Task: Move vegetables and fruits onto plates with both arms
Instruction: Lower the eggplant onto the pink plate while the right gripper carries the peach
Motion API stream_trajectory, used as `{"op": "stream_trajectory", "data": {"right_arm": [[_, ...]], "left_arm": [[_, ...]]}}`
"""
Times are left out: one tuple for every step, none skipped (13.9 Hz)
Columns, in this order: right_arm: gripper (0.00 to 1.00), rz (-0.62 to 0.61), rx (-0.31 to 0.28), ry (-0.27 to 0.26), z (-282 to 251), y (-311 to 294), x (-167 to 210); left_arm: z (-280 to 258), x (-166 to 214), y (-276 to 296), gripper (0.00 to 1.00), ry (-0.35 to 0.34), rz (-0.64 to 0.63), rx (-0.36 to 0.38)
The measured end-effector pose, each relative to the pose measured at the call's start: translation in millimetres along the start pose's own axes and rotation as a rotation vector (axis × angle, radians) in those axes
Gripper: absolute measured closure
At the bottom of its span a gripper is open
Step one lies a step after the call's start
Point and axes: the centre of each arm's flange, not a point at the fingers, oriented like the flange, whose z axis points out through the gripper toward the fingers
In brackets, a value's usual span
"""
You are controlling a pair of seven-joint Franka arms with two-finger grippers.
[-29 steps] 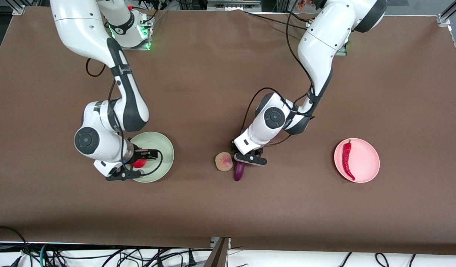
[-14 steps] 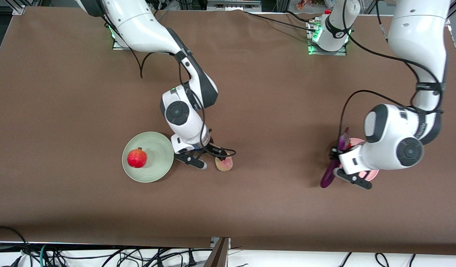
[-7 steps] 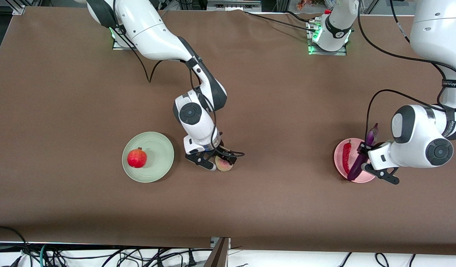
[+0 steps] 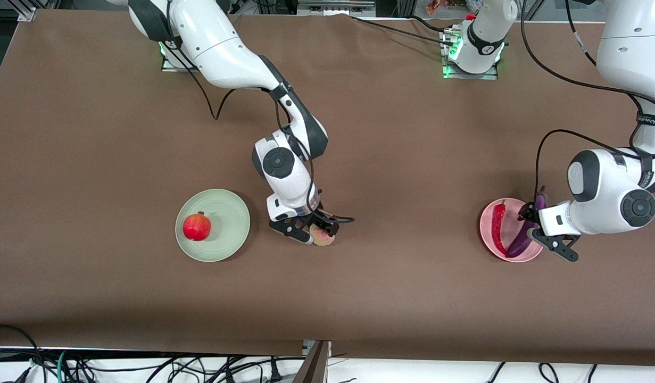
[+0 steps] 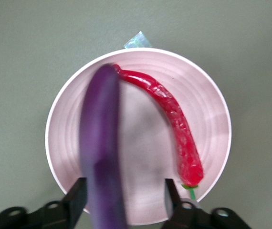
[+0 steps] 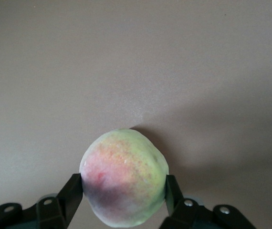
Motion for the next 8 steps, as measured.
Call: {"op": "stream_trajectory", "data": {"right_arm": [[0.25,-0.001,-0.001,0.002,0,0,1],[0.25,-0.003,-0.003,0.003,-2,0,3],[0.25,-0.014,-0.014,-0.002,-6,0,7],[0.25,-0.034,-0.032,-0.013,-14,0,12],[0.25,-0.060,-0.050,-0.027,-25,1,21],[0.25,-0.094,-0.069,-0.045,-41,4,33],[0.25,-0.134,-0.093,-0.069,-60,10,49],[0.25,-0.178,-0.117,-0.096,-79,20,67]], "left_arm": [[-4,2,2,0.09,0.006,0.011,0.003],[-9,5,6,0.00,0.013,0.020,0.005],[-15,9,12,0.00,0.021,0.031,0.007],[-23,14,20,0.00,0.028,0.035,0.006],[-35,21,33,0.00,0.033,0.019,0.001],[-49,29,50,0.00,0.029,-0.016,-0.010],[-63,36,70,0.00,0.013,-0.066,-0.023],[-77,43,91,0.00,-0.011,-0.124,-0.034]]}}
